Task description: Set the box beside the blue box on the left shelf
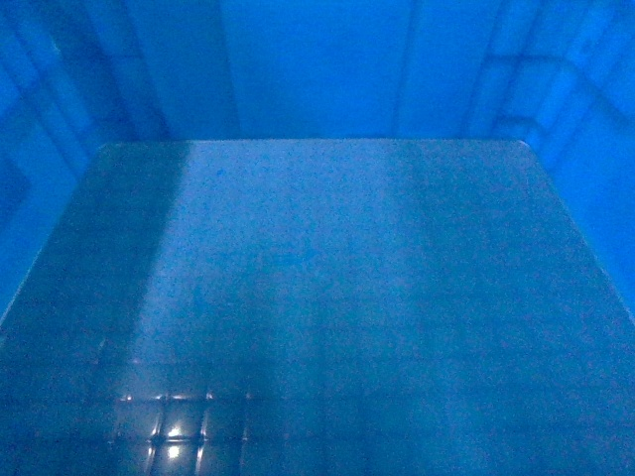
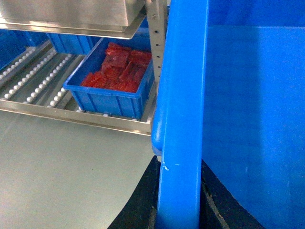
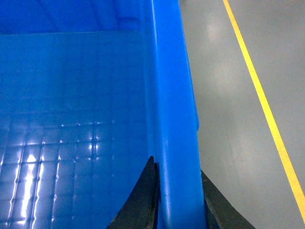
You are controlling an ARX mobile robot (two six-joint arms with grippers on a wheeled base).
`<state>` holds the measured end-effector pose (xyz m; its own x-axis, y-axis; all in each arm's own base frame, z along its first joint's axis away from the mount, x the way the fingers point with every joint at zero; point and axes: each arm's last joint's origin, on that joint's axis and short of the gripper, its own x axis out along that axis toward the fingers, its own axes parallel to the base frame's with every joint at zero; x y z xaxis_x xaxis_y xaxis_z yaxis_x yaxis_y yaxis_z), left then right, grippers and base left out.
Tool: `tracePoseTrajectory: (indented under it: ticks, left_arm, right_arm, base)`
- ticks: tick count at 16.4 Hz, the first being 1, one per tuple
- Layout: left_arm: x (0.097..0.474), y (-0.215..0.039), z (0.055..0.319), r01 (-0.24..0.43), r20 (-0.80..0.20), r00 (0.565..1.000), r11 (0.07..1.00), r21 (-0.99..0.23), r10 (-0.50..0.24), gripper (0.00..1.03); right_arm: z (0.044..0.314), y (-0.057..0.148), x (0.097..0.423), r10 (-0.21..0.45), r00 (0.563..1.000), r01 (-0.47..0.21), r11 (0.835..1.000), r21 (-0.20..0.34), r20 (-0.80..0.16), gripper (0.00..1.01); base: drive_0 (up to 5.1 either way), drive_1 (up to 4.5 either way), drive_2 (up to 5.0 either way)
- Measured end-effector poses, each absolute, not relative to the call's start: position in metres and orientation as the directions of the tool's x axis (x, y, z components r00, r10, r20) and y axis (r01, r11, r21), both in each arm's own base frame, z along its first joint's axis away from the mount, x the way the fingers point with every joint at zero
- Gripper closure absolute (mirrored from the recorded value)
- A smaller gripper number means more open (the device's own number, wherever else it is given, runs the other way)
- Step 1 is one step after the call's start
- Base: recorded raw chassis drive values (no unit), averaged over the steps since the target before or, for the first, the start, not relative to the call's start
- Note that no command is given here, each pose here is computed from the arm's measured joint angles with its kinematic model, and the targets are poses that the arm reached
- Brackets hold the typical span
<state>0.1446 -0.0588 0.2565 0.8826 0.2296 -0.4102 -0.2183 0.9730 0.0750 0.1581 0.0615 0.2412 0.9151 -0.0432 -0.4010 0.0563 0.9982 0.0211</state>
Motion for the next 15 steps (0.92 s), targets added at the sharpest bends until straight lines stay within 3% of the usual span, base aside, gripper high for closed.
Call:
tracePoseTrajectory:
  ticks: [15]
  left_arm:
    - [0.1443, -0.0586, 0.2568, -0.219, -0.409, 0.883, 0.973, 0.073, 0.230, 0.89]
  right_arm:
    - [0.2414, 0.0616, 0.1583, -0.042, 0.916, 0.056, 0.998, 0.023, -0.399, 0.90]
  base:
    - [-5.0, 2.45, 2.4]
